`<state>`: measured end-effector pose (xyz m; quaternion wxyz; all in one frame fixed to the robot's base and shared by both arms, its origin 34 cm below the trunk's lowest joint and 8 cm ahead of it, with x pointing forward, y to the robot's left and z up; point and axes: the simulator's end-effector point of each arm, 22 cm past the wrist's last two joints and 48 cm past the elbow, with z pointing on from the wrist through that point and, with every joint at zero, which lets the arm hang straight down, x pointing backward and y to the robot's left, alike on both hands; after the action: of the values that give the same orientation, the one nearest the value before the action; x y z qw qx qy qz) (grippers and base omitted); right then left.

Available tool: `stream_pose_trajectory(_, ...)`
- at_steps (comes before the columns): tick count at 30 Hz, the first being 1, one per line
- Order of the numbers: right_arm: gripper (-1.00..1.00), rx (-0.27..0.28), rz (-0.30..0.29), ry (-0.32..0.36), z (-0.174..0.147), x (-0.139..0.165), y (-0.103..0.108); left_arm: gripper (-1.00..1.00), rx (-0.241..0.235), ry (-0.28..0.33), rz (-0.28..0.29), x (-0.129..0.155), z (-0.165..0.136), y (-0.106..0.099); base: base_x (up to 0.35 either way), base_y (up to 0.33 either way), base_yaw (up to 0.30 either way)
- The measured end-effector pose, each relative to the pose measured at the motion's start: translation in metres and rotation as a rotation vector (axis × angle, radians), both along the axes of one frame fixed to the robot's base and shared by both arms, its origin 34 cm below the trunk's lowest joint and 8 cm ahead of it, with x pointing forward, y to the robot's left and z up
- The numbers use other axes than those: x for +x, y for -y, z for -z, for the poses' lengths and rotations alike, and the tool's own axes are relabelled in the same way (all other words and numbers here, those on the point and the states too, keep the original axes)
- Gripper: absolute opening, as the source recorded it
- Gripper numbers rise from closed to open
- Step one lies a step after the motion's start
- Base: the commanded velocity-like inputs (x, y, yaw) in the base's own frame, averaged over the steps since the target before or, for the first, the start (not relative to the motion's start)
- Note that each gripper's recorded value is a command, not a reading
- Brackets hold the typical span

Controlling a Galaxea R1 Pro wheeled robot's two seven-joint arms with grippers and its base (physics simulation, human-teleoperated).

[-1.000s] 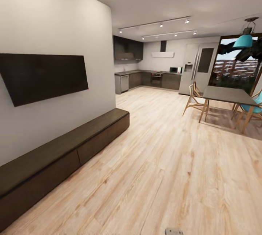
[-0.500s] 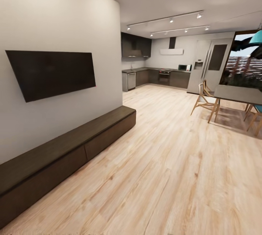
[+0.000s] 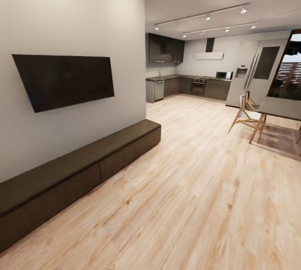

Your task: Place each of the two pumpkins and all three candles from the living room inside a cabinet in the living room (use any cabinet), then make sure every cabinet is closed, and position the cauldron so it is next to a table in the living room.

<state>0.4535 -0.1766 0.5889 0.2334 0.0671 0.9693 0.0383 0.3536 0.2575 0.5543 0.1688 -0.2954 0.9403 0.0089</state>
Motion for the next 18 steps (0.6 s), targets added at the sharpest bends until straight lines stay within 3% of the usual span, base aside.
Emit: stream_pose_trajectory(18, 1.00, -0.014, 0.012, 0.003, 0.0056, -0.0034, 0.0059, 1.00, 0.000, -0.025, -0.001, -0.0096, 0.0054, -0.0004, 0.015, -0.015, 0.160)
